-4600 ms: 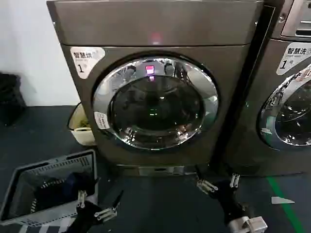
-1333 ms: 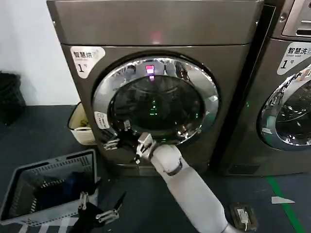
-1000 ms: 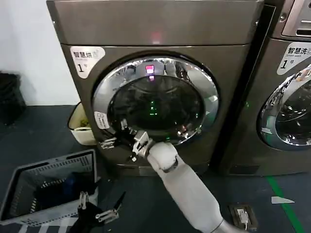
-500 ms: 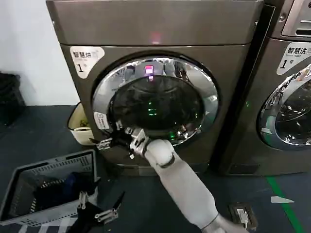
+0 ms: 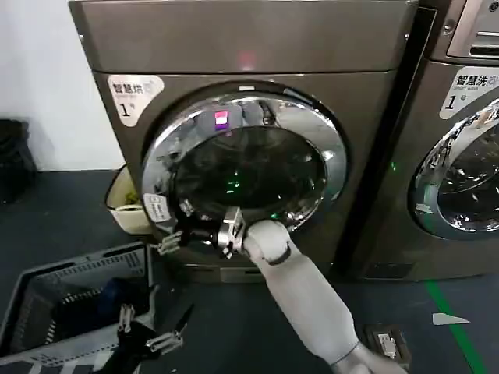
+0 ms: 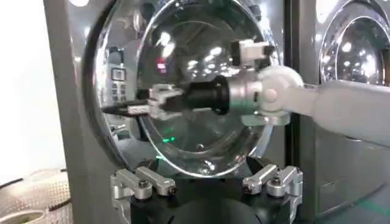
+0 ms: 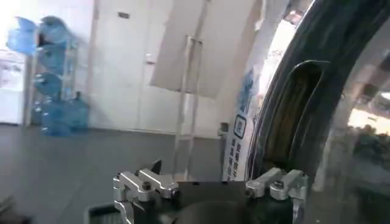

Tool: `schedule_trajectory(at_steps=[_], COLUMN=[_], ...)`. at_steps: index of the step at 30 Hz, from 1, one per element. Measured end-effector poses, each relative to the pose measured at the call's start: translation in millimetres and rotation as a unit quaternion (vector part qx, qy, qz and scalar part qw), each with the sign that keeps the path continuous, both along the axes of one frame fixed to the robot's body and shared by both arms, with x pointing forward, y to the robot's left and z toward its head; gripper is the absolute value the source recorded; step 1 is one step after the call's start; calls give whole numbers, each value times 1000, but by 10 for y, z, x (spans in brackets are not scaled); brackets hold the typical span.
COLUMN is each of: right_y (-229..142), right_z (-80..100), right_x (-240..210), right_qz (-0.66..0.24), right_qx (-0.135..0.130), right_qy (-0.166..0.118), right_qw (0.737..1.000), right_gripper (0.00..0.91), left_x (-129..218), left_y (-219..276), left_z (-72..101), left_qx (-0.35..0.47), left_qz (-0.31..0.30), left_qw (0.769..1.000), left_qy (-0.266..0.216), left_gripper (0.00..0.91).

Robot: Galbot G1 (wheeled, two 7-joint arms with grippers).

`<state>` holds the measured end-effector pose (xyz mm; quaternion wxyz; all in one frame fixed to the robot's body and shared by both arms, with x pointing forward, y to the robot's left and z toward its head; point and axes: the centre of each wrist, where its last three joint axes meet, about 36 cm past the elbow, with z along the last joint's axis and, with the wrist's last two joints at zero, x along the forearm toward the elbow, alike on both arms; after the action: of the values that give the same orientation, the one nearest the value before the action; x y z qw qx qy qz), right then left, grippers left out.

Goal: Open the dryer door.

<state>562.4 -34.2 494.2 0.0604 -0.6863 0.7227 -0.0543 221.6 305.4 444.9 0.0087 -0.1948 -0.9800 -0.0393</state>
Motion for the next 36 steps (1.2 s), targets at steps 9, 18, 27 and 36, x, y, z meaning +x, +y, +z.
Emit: schedule_trajectory(at_steps=[9, 18, 27, 36], right_y=[-91, -214, -365, -524], right_z=[-23, -51, -108, -150], right_x=[-112, -204, -310, -408], right_qz=[15, 53, 86, 104], right_qx=[5, 2, 1, 9], right_qy=[0, -11, -4, 7], right_qw=[1000, 999, 996, 995], right_gripper=[907, 907, 907, 907], left_x=[43, 76, 237, 522], left_y=[198, 465, 683, 844], left_z=[23, 81, 271, 528], left_qx=[12, 21, 13, 0], left_qz=[17, 40, 59, 51], left_qw=[1000, 999, 998, 999], left_qy=[14, 14, 18, 13], left_gripper=[907, 907, 907, 907])
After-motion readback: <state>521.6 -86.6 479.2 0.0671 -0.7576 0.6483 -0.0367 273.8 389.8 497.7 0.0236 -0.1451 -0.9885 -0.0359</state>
